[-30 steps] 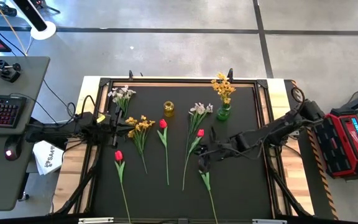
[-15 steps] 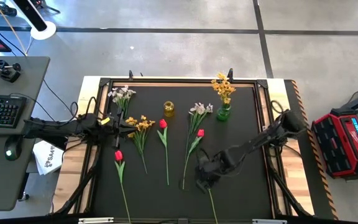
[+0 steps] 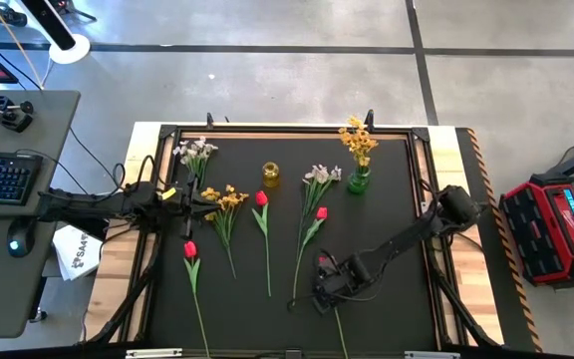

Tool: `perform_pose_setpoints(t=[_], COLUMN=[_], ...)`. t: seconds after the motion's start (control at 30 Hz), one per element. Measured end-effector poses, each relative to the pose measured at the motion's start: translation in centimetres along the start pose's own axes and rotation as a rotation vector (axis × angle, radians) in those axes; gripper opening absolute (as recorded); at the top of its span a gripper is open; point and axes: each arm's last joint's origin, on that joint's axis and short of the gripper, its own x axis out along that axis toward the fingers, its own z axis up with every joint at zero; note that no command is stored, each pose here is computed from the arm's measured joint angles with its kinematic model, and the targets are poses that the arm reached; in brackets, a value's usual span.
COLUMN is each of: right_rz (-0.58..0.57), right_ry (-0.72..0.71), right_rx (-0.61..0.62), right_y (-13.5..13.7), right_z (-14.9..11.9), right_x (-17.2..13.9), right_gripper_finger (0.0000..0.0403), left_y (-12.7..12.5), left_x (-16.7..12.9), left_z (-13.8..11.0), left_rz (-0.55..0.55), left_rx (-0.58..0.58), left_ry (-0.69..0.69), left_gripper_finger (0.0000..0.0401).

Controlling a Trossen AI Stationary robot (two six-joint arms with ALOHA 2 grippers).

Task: Sort flowers into vase by color
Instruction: Put the red tulip into the yellow vase

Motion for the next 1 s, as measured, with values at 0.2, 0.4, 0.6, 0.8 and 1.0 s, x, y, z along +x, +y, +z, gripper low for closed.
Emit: perform_pose_setpoints(t=[0.2, 0.4, 0.6, 0.8, 1.0], right_rz=[-0.022, -0.056, -0.083, -0.063, -0.01], right_ry=[-0.071, -0.141, -0.212, -0.221, -0.451], right_rx=[-0.02, -0.047, -0.141, -0.183, -0.308], right_y=[-0.2, -0.5, -0.6, -0.5, 0.2], right_z=[0.0, 0.1, -0.4, -1.7, -3.5], right_x=[0.0, 0.1, 0.1, -0.8, -3.8], right_gripper_finger=[0.013, 0.0113, 0.0025, 0.002, 0.0004], left_y=[0.0, 0.0, 0.0, 0.0, -0.2], left_x=[0.0, 0.0, 0.0, 0.0, 0.0], left_z=[0.2, 0.1, 0.1, 0.1, 0.1], left_rz=[-0.002, -0.003, -0.003, -0.003, -0.019], left_rx=[-0.003, -0.011, -0.011, -0.022, -0.02], left_ry=[-0.018, -0.013, -0.013, -0.012, -0.011], left_gripper_finger=[0.0007, 0.0007, 0.0007, 0.0007, 0.0007])
